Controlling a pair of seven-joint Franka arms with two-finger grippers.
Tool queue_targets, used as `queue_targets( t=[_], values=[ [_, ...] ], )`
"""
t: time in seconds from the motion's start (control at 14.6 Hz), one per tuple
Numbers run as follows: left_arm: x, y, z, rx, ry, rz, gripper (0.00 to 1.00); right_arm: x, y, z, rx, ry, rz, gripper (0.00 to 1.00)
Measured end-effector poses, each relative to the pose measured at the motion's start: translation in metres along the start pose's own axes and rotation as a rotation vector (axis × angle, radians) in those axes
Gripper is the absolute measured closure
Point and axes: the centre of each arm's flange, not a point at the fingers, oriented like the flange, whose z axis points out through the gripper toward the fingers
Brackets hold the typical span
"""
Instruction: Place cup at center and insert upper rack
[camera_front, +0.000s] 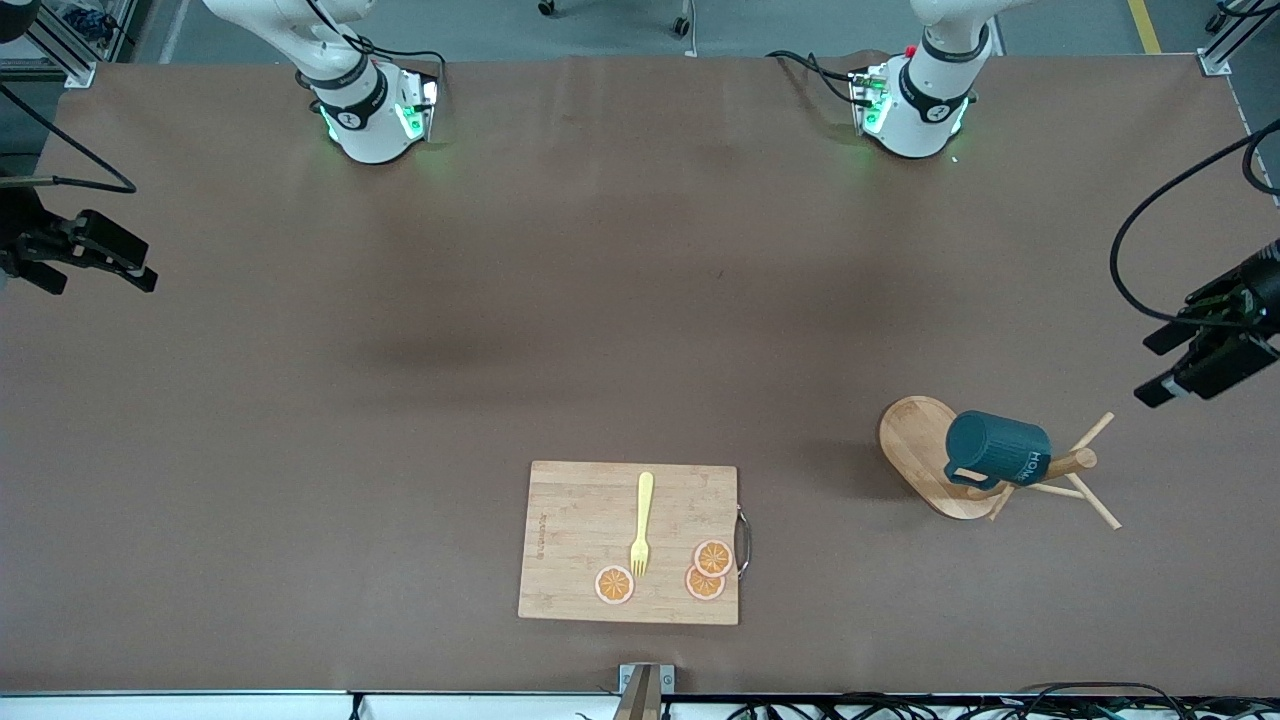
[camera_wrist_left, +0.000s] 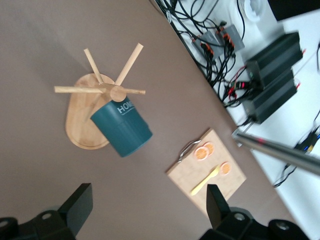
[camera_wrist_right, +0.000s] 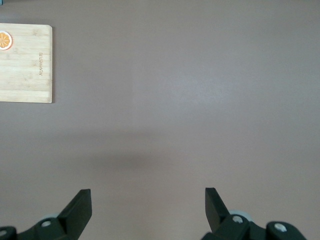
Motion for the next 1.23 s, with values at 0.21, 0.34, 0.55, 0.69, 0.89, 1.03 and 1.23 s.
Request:
queue_targets(
  t=[0.21,0.34,0.55,0.69,0.89,1.03,1.23],
  values=[
    [-0.010,-0.005,-0.012,0.074,0.006,0.201,0.00,0.000,0.000,0.000,0.000,-0.002,0.000,0.00],
    [-0.016,-0.009,-0.020,0.115,0.010,0.328,0.00,0.000,0.000,0.000,0.000,-0.003,0.000,0.00],
    [-0.033,-0.007,-0.027,0.202,-0.001,0.496,0.00,0.000,0.000,0.000,0.000,-0.003,0.001,0.00],
    [-0.046,-0.002,-0.023,0.229,-0.024,0.546,0.00,0.000,0.001,0.000,0.000,-0.003,0.001,0.00],
    [-0.052,0.001,-0.015,0.264,-0.038,0.645,0.00,0.000,0.001,0.000,0.000,-0.003,0.002,0.00],
    [-0.051,-0.001,-0.013,0.270,-0.047,0.693,0.00,0.000,0.001,0.000,0.000,-0.003,0.002,0.00],
    [-0.056,0.003,-0.011,0.271,-0.053,0.724,0.00,0.000,0.001,0.000,0.000,-0.003,0.002,0.00]
  ],
)
